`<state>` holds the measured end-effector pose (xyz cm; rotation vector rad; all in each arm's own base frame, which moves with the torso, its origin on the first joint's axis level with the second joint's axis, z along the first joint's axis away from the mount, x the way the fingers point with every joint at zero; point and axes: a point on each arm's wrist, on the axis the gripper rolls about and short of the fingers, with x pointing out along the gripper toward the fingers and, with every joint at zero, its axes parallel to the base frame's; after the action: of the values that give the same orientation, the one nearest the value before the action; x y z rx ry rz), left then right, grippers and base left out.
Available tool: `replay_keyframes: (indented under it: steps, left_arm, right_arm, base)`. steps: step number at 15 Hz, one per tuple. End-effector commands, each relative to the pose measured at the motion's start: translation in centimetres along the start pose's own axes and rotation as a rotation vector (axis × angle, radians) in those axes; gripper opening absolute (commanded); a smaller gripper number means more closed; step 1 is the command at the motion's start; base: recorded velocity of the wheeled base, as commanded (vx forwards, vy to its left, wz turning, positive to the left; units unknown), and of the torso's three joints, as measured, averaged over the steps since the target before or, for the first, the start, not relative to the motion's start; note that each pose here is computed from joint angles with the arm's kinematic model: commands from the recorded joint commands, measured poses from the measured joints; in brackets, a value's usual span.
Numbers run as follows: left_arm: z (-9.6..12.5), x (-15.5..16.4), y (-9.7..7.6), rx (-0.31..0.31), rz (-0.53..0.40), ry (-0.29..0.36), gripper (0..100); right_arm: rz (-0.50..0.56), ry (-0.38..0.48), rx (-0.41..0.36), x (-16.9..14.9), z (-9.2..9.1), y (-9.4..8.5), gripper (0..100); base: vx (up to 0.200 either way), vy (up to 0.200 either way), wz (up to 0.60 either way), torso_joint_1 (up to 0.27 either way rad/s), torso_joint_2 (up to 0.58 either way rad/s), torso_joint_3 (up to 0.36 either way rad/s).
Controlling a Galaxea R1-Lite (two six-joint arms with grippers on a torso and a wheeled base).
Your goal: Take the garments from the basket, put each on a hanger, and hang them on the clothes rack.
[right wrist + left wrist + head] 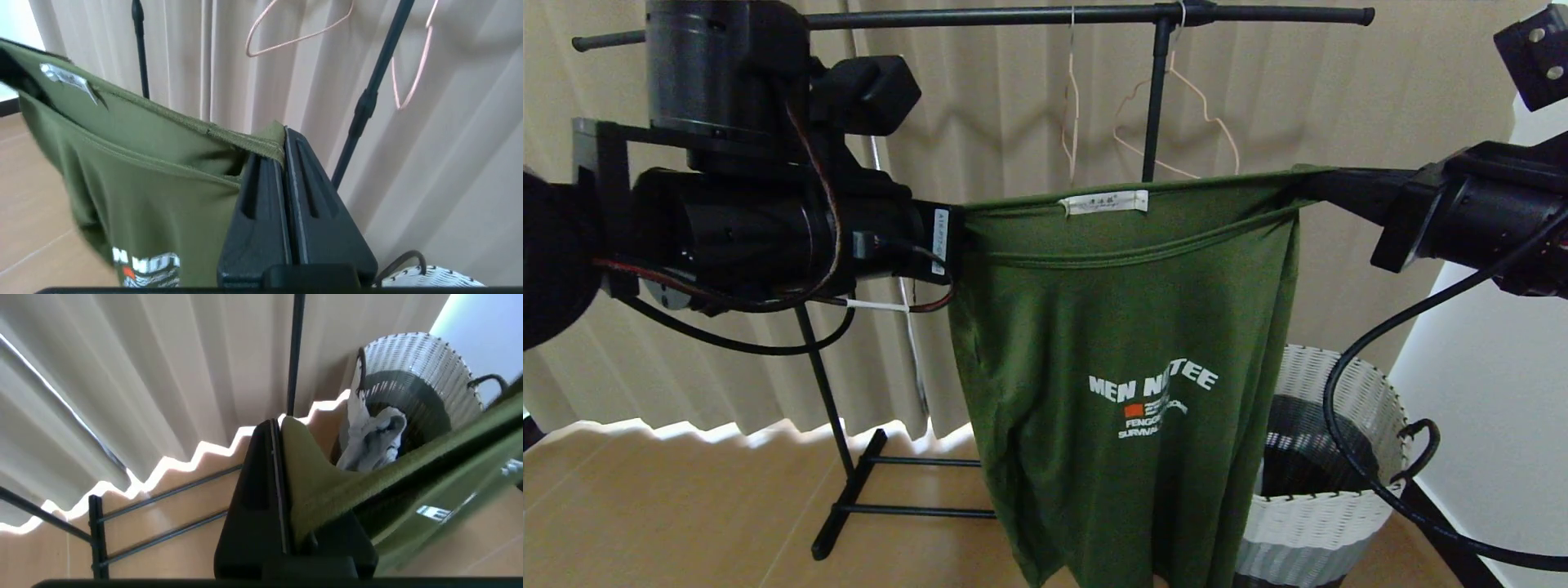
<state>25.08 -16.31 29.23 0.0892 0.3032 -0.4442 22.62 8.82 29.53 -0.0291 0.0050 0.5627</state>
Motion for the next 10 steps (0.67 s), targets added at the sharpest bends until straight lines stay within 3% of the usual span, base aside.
replay_keyframes:
  steps: [1, 6, 10]
  left_arm:
    - [0.5, -0.7, 0.1, -0.004, 0.000, -0.023, 0]
    - [1.8, -2.1, 0.2, -0.010, -0.003, -0.080, 0]
    - [1.5, -2.4, 0.3, -0.011, -0.003, -0.076, 0]
  right_arm:
    - [0.000, -0.013, -0.003, 0.1, 0.4, 0.0, 0]
    - [-0.007, -0.037, -0.006, 0.9, 0.8, -0.3, 0]
    - [-0.005, -0.028, -0.005, 0.9, 0.4, -0.3, 0]
  base:
    - [0.000, 0.000, 0.00, 0.000, 0.00, 0.000]
    - [0.000, 0.000, 0.00, 0.000, 0.00, 0.000]
    - [0.000, 0.000, 0.00, 0.000, 0.00, 0.000]
